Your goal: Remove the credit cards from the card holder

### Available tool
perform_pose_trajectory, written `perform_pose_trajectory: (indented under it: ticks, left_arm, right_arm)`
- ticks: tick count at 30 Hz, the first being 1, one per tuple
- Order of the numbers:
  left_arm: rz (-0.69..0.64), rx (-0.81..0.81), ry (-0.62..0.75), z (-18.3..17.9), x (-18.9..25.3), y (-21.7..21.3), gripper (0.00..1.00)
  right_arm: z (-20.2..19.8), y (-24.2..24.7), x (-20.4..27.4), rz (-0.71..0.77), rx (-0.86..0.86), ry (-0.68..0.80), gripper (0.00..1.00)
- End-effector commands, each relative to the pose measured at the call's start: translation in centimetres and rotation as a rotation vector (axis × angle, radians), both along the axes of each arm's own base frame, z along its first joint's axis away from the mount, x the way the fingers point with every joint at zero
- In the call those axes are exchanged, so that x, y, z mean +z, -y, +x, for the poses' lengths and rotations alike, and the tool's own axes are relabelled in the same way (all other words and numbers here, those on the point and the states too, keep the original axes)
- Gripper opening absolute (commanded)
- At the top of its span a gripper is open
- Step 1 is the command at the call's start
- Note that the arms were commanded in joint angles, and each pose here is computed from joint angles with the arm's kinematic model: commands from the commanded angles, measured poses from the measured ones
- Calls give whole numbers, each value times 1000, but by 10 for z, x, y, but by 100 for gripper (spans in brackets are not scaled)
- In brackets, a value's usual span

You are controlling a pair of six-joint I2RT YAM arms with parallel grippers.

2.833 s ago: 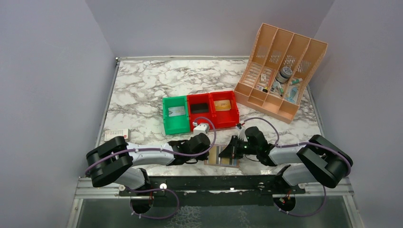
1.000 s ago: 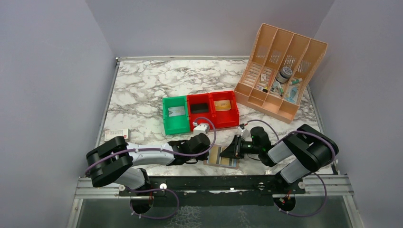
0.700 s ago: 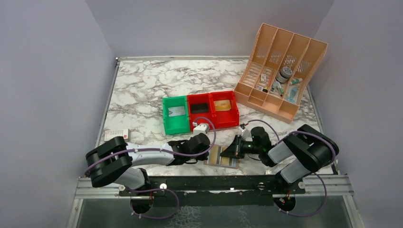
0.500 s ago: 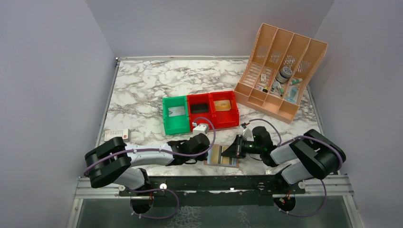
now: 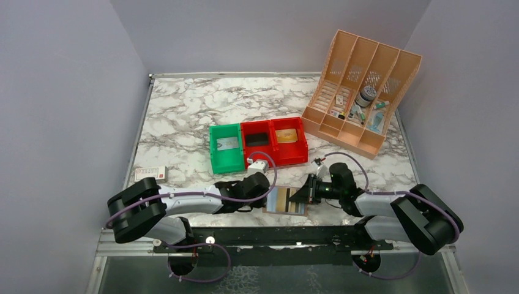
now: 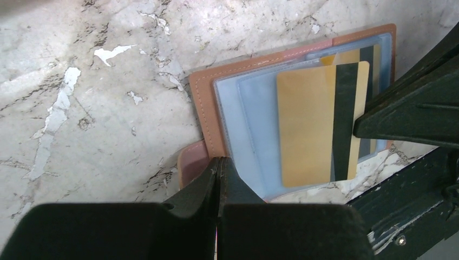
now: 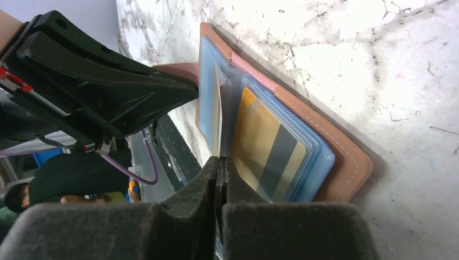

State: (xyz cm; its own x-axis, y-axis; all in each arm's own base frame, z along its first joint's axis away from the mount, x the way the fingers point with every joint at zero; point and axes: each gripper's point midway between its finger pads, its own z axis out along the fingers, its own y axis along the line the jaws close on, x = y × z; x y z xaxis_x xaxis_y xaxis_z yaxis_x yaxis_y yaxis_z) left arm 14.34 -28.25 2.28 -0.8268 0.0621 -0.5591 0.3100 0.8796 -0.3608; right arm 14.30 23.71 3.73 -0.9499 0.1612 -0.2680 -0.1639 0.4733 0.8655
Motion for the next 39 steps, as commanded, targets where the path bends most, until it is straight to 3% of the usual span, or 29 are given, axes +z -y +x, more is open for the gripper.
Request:
perform_pose_trajectory:
  ticks: [1,7,15,19,21,30,39]
  left_arm:
    - [58,-35,1,-8,2,-14,5]
    - [-61,-76,55,-7,42,4,28]
    - [-191,-198,34,-19,52,42,31]
    - [-150,-182,10,-16,34,46,25]
    - [-119,-166,5,-13,24,45,17]
    - [79,-35,17,0,-12,8,1]
    - [96,-34,4,-5,-20,-3,0]
  right_arm:
    - [6,9,-6,-76,-25,29,1]
    - [2,0,5,-20,25,23,1]
    - [11,-7,13,61,-32,-18,1]
    - [14,-9,4,34,-21,-36,1]
    - [14,-9,2,30,-21,-36,1]
    - [12,-5,-1,-34,28,18,2]
    - [8,-5,2,-6,27,16,22]
